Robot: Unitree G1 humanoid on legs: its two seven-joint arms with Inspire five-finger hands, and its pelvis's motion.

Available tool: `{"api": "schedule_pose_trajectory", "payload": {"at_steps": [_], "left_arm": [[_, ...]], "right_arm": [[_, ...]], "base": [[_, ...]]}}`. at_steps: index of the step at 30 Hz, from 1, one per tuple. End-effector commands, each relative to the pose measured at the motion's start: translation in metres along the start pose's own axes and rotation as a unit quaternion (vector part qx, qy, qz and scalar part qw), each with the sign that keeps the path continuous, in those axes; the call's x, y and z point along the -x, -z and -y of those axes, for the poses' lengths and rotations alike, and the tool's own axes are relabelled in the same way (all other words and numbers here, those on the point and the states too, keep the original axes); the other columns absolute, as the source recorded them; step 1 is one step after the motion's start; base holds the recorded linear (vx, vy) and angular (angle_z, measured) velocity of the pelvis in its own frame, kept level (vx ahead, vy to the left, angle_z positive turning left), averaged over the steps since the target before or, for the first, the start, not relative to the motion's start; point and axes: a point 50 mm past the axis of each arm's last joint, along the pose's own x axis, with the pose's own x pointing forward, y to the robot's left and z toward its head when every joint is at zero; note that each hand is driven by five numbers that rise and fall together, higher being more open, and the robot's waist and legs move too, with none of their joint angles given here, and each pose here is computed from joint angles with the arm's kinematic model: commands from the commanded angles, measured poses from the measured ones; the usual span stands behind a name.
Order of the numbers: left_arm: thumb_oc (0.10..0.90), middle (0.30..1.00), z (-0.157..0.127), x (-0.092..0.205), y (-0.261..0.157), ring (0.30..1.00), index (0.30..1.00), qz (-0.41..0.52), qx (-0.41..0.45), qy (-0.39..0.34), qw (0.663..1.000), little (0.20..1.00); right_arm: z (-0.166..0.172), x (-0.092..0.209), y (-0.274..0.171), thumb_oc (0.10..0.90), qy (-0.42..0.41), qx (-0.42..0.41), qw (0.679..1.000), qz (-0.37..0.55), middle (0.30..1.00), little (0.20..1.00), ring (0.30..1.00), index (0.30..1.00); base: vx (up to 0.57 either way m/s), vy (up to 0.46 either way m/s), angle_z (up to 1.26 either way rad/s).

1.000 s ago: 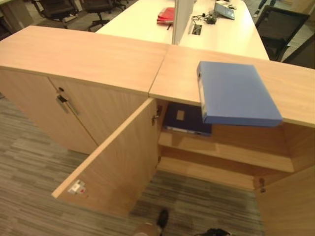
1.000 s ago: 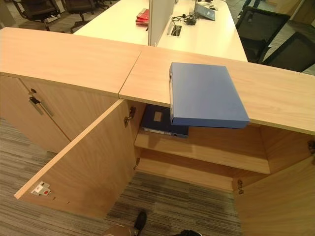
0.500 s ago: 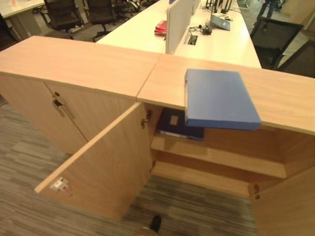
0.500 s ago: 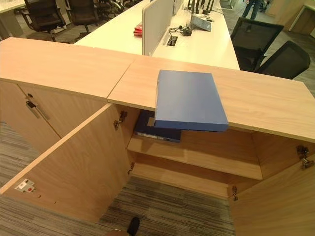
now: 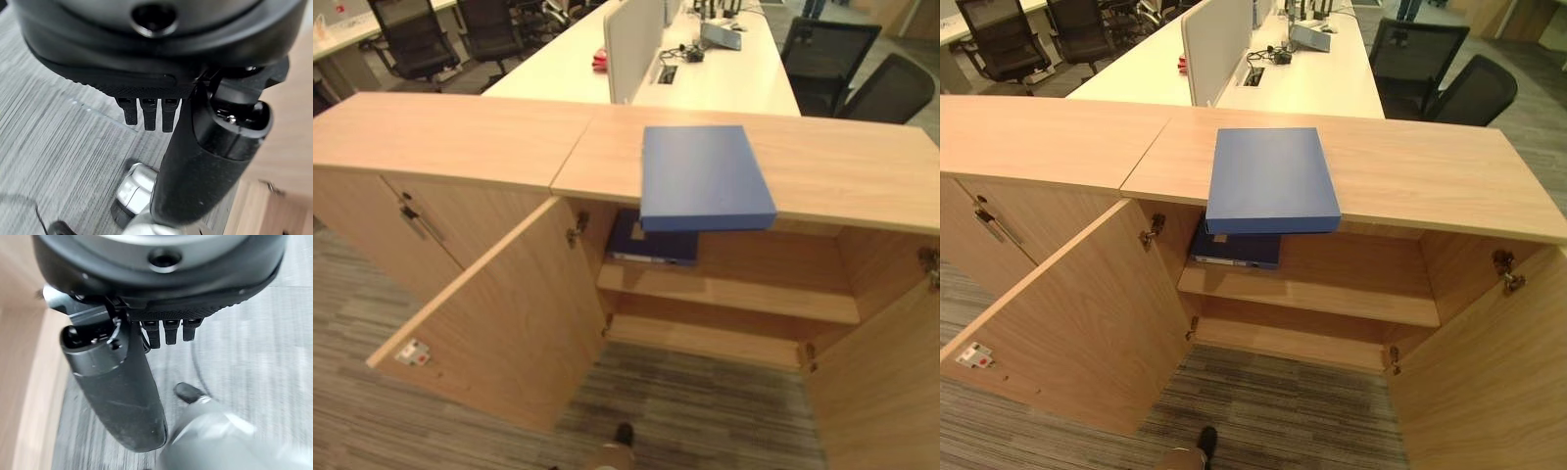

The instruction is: Put the empty folder in the office cabinet

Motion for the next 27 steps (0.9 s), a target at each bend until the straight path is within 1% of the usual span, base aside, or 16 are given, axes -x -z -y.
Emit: {"api": "schedule_pose_trajectory", "payload": {"at_steps": [1,2,3,4,5,6,7,9,13,14,16,17,18,21,23,27], "left_arm": [[0.8,0.9,0.002,0.002,-0.069,0.9,0.9,0.13,-0.054,0.057,0.988,0.9],[0.8,0.9,0.002,0.002,-0.068,0.9,0.9,0.13,-0.054,0.057,0.988,0.9],[0.8,0.9,0.001,0.007,-0.074,0.9,0.9,0.145,-0.087,0.081,0.982,0.9],[0.8,0.9,0.001,0.007,-0.074,0.9,0.9,0.145,-0.087,0.081,0.982,0.9],[0.8,0.9,0.001,0.012,-0.079,0.9,0.9,0.157,-0.121,0.101,0.975,0.9],[0.8,0.9,0.001,0.012,-0.079,0.9,0.9,0.156,-0.121,0.101,0.975,0.9],[0.8,0.9,0.005,0.016,-0.075,0.9,0.9,0.157,-0.135,0.122,0.971,0.9],[0.8,0.9,0.007,0.017,-0.075,0.9,0.9,0.158,-0.142,0.133,0.968,0.9],[0.8,0.9,0.01,0.024,-0.092,0.9,0.9,0.184,-0.179,0.159,0.953,0.9],[0.8,0.9,0.01,0.024,-0.092,0.9,0.9,0.184,-0.179,0.159,0.953,0.9],[0.8,0.9,0.012,0.034,-0.112,0.9,0.9,0.232,-0.194,0.157,0.94,0.9],[0.8,0.9,0.011,0.034,-0.112,0.9,0.9,0.232,-0.194,0.157,0.94,0.9],[0.8,0.9,0.011,0.04,-0.122,0.9,0.9,0.257,-0.208,0.154,0.931,0.9],[0.8,0.9,0.01,0.043,-0.126,0.9,0.9,0.273,-0.196,0.142,0.931,0.9],[0.8,0.9,0.014,0.046,-0.131,0.9,0.9,0.291,-0.182,0.14,0.929,0.9],[0.8,0.9,0.022,0.055,-0.14,0.9,0.9,0.323,-0.127,0.145,0.927,0.9]], "right_arm": [[-0.01,0.0,-0.045,0.8,-0.01,0.005,0.998,0.062,0.9,0.9,0.9,0.9],[-0.01,0.0,-0.044,0.8,-0.01,0.005,0.998,0.061,0.9,0.9,0.9,0.9],[-0.011,0.0,-0.044,0.8,-0.014,0.019,0.998,0.06,0.9,0.9,0.9,0.9],[-0.011,0.0,-0.044,0.8,-0.015,0.019,0.998,0.06,0.9,0.9,0.9,0.9],[-0.012,0.0,-0.038,0.8,-0.02,0.023,0.998,0.053,0.9,0.9,0.9,0.9],[-0.012,0.0,-0.038,0.8,-0.02,0.023,0.998,0.053,0.9,0.9,0.9,0.9],[-0.008,0.0,-0.03,0.8,-0.018,0.031,0.998,0.043,0.9,0.9,0.9,0.9],[-0.005,0.0,-0.028,0.8,-0.014,0.028,0.999,0.038,0.9,0.9,0.9,0.9],[-0.005,0.0,-0.031,0.8,-0.019,-0.02,0.999,0.038,0.9,0.9,0.9,0.9],[-0.005,0.0,-0.031,0.8,-0.019,-0.02,0.999,0.038,0.9,0.9,0.9,0.9],[-0.01,0.0,-0.039,0.8,-0.025,-0.033,0.998,0.051,0.9,0.9,0.9,0.9],[-0.01,0.0,-0.039,0.8,-0.025,-0.033,0.998,0.05,0.9,0.9,0.9,0.9],[-0.014,0.001,-0.041,0.8,-0.028,-0.045,0.997,0.057,0.9,0.9,0.9,0.9],[-0.019,0.001,-0.039,0.8,-0.031,-0.051,0.997,0.053,0.9,0.9,0.9,0.9],[-0.025,0.001,-0.038,0.8,-0.037,-0.055,0.996,0.054,0.9,0.9,0.9,0.9],[-0.031,0.002,-0.027,0.8,-0.04,-0.06,0.997,0.04,0.9,0.9,0.9,0.9]], "base": [[-0.01,0.059,-0.21],[0.04,0.079,-0.18],[0.04,0.042,-0.27],[0.09,0.064,-0.29],[0.05,0.025,-0.15],[0.1,0.104,-0.05],[0.05,0.082,-0.08],[0.05,0.129,-0.09],[0.0,0.174,0.05],[0.0,0.014,0.15],[0.05,-0.096,-0.06],[0.08,-0.177,-0.19],[0.06,-0.131,-0.14],[0.08,-0.1,0.02],[0.14,-0.147,0.04],[0.11,-0.149,-0.08]]}}
